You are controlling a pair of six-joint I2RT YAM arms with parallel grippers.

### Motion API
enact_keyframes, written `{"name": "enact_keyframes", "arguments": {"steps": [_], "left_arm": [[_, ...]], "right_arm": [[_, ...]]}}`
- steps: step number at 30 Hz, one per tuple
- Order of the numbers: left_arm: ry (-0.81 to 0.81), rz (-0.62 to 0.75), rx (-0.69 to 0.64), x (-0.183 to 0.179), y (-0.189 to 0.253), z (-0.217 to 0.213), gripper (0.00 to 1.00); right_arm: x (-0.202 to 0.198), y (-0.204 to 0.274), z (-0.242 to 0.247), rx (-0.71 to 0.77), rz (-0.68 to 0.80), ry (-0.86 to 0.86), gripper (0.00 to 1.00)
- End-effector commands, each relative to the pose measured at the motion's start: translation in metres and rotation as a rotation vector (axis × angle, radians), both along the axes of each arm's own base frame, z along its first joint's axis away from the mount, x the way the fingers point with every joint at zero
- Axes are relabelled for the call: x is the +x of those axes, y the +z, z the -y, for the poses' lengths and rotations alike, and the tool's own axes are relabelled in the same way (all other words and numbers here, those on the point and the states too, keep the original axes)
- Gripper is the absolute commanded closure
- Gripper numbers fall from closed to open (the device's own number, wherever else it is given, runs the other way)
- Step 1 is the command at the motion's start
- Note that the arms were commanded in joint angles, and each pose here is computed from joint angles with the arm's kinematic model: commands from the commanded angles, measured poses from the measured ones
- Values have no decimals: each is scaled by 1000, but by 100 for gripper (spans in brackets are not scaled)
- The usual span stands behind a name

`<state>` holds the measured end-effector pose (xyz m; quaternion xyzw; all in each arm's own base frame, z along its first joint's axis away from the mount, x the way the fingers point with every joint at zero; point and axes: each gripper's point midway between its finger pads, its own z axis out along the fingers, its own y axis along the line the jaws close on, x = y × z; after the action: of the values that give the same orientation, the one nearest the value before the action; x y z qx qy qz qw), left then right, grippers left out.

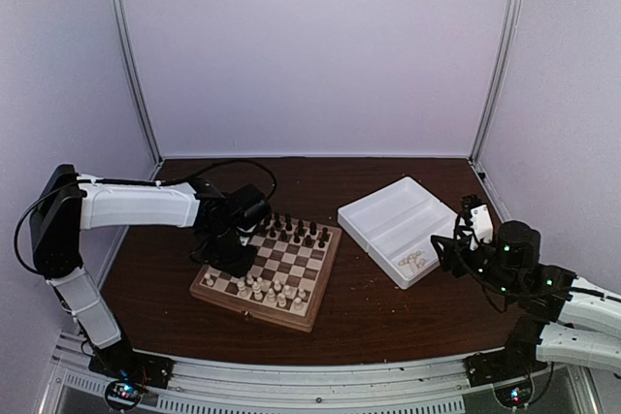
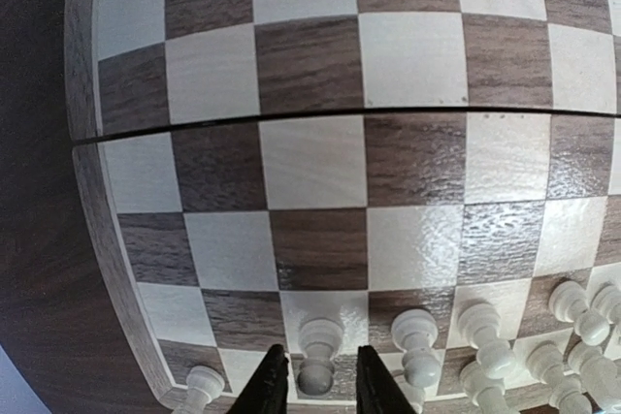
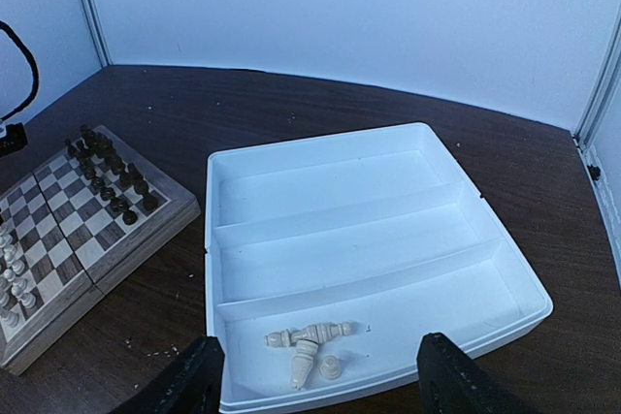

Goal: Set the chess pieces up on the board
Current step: Place the chess piece on the chessboard.

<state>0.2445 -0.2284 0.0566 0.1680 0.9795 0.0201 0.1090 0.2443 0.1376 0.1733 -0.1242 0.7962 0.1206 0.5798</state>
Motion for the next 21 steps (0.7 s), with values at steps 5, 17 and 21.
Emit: {"name": "enact_keyframes", "arguments": {"steps": [5, 17, 21], "left_arm": [[2, 72, -46, 13, 44, 5, 74], [1, 218, -223, 9, 133, 5, 67], [-9, 254, -260, 7, 149, 2, 66]], "right_arm": [[4, -4, -1, -10, -14, -10, 35], [16, -10, -7, -237, -488, -87, 51], [10, -21, -14, -305, -682, -31, 53]]}}
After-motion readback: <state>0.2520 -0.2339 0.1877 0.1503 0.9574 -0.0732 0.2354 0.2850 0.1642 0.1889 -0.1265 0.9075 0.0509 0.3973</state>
